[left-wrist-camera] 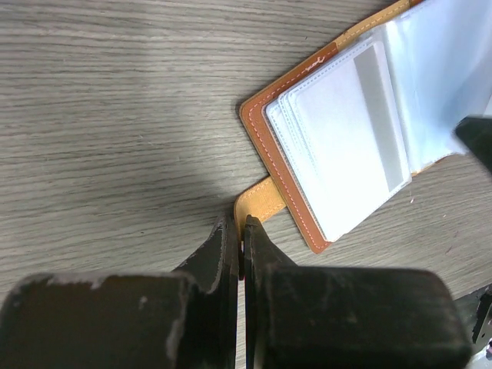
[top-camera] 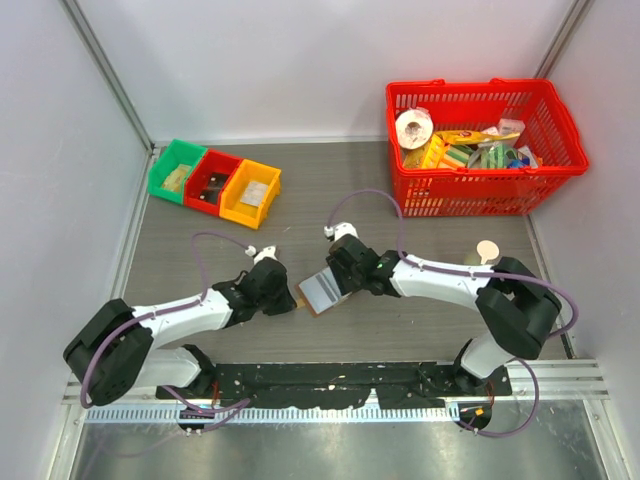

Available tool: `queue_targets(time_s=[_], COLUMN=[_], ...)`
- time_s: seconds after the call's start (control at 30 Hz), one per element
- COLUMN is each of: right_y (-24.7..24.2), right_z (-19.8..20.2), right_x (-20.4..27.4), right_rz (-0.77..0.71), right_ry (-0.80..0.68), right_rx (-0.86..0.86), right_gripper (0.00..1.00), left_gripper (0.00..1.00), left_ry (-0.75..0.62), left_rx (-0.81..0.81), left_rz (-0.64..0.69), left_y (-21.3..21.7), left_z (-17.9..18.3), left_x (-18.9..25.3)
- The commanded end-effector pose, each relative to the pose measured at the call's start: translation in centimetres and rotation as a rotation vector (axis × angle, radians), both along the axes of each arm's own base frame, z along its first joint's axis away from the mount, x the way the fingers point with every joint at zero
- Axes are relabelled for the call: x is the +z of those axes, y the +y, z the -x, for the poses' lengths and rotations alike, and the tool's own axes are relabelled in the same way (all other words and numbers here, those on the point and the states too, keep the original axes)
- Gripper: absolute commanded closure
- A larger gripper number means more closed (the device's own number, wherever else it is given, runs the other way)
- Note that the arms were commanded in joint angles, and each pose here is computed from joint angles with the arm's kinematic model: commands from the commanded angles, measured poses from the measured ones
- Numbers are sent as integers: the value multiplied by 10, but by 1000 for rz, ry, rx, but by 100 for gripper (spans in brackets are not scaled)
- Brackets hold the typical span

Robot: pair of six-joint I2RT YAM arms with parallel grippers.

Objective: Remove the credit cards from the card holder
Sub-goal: Remove the credit card from the card holder.

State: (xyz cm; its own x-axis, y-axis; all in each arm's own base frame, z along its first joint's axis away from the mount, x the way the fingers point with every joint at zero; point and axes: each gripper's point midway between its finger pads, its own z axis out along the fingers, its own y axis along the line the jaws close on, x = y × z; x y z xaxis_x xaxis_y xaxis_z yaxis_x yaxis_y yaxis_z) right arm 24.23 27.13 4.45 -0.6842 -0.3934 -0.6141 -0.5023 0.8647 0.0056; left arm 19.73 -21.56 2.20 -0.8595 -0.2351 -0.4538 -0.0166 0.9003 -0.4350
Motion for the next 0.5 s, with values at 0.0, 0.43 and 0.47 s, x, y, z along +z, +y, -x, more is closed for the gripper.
queue_targets(time_s=[0.0,0.43,0.47], right_y=[-35,50,54], right_z=[-24,9,11], right_x=[27,80,77], right_rz=[20,-202,-198], right_ry=[-103,-111,-108], right_rx=[-190,158,166], right_gripper=[50,44,43], left_gripper=[100,100,100], left_ry=[-11,-24,-26], left_rx=[-8,-12,-13], left_rz=[-35,-18,-16], left_y=[9,6,5], left_z=[4,1,1], left_x=[-2,2,2])
